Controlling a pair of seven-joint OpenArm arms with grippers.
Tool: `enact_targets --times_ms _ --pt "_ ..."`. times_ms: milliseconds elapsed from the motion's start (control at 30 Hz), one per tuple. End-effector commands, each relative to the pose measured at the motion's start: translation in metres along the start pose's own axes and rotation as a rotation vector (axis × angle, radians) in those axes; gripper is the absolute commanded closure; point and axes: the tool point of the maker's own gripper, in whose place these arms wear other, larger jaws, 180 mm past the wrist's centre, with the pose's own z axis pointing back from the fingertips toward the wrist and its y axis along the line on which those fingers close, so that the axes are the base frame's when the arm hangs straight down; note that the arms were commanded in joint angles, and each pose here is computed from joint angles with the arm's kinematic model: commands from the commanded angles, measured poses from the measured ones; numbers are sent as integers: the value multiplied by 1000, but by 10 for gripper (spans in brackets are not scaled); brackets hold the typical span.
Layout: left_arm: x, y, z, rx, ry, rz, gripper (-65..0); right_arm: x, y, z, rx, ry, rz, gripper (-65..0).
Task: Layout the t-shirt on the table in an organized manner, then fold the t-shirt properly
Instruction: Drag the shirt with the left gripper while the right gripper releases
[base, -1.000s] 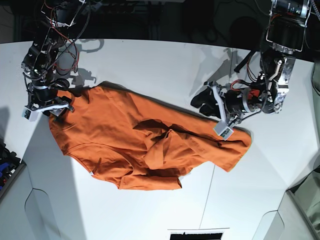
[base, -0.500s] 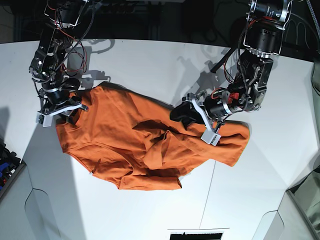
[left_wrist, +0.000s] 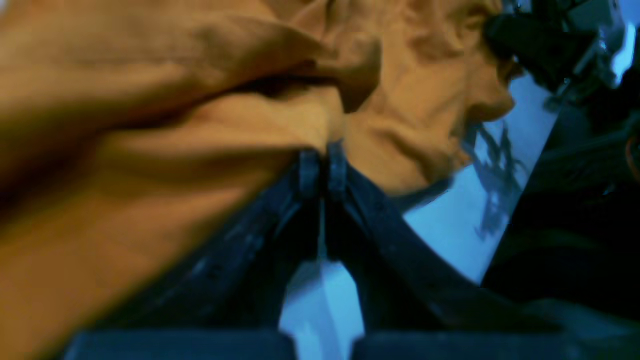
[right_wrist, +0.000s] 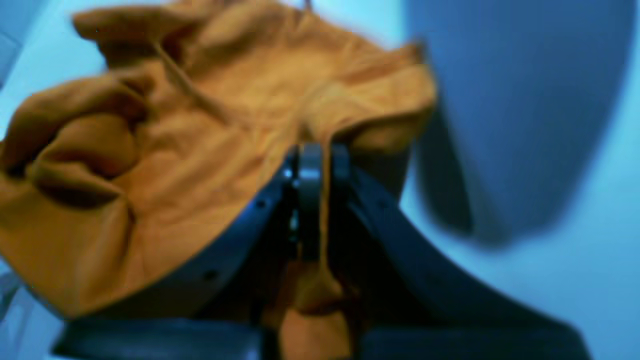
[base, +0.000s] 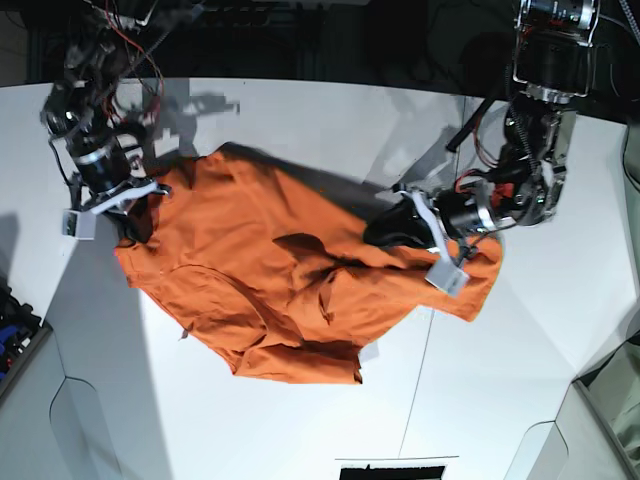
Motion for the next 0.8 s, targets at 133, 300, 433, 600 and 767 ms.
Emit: enact_targets --times_ms 133,300,433,600,767 --pt "52 -59 42 -52 -122 -264 0 65 -1 55 9 -211 6 0" --pt "120 -99 102 47 -335 -527 0 135 9 101 8 -415 84 0" --pt "145 -61 115 184 -374 -553 0 162 14 92 -15 -460 177 0" --pt "136 23 85 243 -291 -371 -138 162 26 32 48 -383 185 -344" --pt "99 83 56 253 -176 -155 -346 117 26 -33 89 -165 184 -449"
